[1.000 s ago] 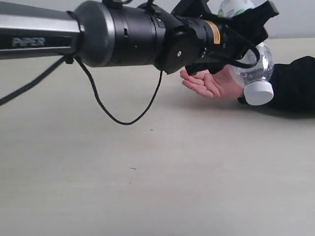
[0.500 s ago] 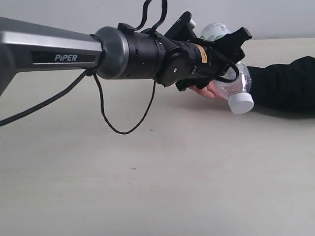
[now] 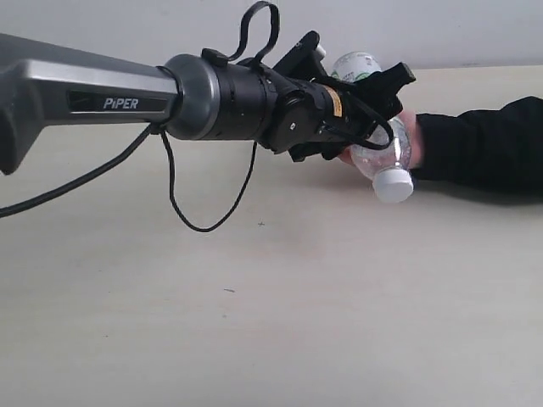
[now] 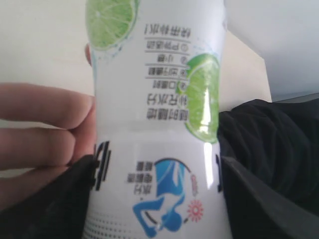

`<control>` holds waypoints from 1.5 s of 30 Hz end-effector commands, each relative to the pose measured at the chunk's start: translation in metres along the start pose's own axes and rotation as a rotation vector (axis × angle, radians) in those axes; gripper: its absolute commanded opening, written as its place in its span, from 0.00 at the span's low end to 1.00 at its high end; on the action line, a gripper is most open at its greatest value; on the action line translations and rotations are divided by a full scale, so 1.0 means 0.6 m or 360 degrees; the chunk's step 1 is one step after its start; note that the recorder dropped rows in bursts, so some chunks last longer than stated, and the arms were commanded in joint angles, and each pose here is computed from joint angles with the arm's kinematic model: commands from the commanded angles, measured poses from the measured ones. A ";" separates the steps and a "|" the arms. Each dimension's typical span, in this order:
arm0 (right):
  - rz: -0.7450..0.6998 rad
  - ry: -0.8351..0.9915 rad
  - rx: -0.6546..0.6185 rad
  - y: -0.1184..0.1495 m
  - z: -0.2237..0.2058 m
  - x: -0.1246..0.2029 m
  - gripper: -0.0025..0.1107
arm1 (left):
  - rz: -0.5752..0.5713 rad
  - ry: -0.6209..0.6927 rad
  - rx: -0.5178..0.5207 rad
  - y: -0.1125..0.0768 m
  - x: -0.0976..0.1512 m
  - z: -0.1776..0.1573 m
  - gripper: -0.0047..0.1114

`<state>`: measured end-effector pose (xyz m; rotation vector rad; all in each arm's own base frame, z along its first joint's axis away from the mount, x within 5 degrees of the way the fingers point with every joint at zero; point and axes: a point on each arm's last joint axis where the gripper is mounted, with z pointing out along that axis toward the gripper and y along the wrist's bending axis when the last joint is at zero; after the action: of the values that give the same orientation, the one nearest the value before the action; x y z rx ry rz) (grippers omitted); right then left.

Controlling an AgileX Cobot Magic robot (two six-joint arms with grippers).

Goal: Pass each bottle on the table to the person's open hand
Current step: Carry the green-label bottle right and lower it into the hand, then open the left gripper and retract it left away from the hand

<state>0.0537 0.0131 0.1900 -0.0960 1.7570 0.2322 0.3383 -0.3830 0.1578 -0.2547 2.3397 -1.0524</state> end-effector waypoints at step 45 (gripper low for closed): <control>0.0003 -0.0011 0.0009 -0.001 0.000 0.001 0.02 | -0.0077 -0.0037 0.0022 0.024 -0.007 0.021 0.75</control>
<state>0.0537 0.0131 0.1900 -0.0960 1.7570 0.2322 0.3471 -0.3798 0.1382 -0.2933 2.3344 -1.0571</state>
